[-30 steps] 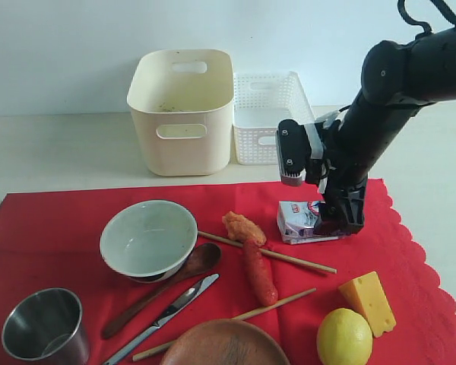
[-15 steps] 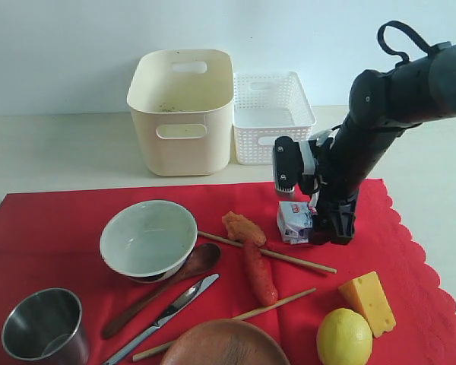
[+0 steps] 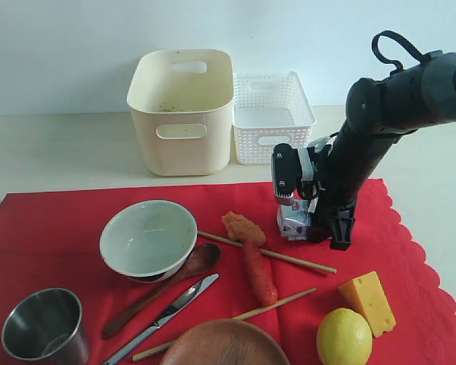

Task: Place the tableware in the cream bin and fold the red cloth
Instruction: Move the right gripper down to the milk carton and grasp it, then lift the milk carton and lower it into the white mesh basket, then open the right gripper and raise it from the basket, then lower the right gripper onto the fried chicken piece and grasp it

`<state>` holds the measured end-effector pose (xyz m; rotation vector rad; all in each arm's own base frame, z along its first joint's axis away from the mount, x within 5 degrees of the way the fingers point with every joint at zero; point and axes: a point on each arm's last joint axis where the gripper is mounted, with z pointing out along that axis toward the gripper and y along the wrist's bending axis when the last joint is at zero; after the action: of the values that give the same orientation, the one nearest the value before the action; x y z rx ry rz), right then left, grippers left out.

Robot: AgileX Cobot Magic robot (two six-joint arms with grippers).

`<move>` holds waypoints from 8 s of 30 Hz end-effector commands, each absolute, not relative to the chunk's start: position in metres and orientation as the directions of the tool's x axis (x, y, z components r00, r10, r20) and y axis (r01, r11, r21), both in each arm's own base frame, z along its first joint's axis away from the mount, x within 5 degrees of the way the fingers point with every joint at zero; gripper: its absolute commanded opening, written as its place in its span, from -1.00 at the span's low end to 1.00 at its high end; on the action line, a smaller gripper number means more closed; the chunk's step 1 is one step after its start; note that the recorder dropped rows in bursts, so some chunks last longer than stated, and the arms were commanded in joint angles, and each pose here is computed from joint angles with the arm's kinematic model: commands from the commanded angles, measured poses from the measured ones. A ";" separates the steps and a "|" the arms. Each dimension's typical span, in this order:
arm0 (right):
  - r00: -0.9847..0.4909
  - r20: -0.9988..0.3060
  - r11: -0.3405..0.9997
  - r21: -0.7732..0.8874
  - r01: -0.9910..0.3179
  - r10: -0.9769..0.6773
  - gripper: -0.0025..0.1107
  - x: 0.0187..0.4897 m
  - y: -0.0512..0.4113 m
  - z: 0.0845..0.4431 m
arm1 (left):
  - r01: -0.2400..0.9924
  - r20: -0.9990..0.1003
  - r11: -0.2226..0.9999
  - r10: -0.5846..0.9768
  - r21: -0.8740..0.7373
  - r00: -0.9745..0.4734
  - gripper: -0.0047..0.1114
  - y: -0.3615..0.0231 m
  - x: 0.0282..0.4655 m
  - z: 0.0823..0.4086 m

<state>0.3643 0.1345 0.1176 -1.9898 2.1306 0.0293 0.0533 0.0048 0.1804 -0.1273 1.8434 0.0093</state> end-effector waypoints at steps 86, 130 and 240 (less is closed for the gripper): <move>-0.618 -0.754 0.895 0.092 -0.436 -0.223 0.34 0.544 0.159 0.160 | -0.087 -0.964 0.995 -0.075 -0.055 -0.257 -0.90 0.005 0.053 0.181; -0.816 -0.398 0.834 0.187 -0.519 -0.419 0.21 0.425 0.132 0.269 | -0.087 -0.964 0.995 -0.075 -0.055 -0.257 -0.90 0.005 0.053 0.181; -0.726 -0.228 0.693 0.218 -0.688 -0.649 -0.06 0.377 0.222 0.113 | -0.087 -0.964 0.995 -0.075 -0.055 -0.257 -0.90 0.005 0.053 0.181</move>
<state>0.3763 0.2208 0.1150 -1.1065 2.7785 0.4404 0.0533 0.0048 0.1804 -0.1273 1.8434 0.0093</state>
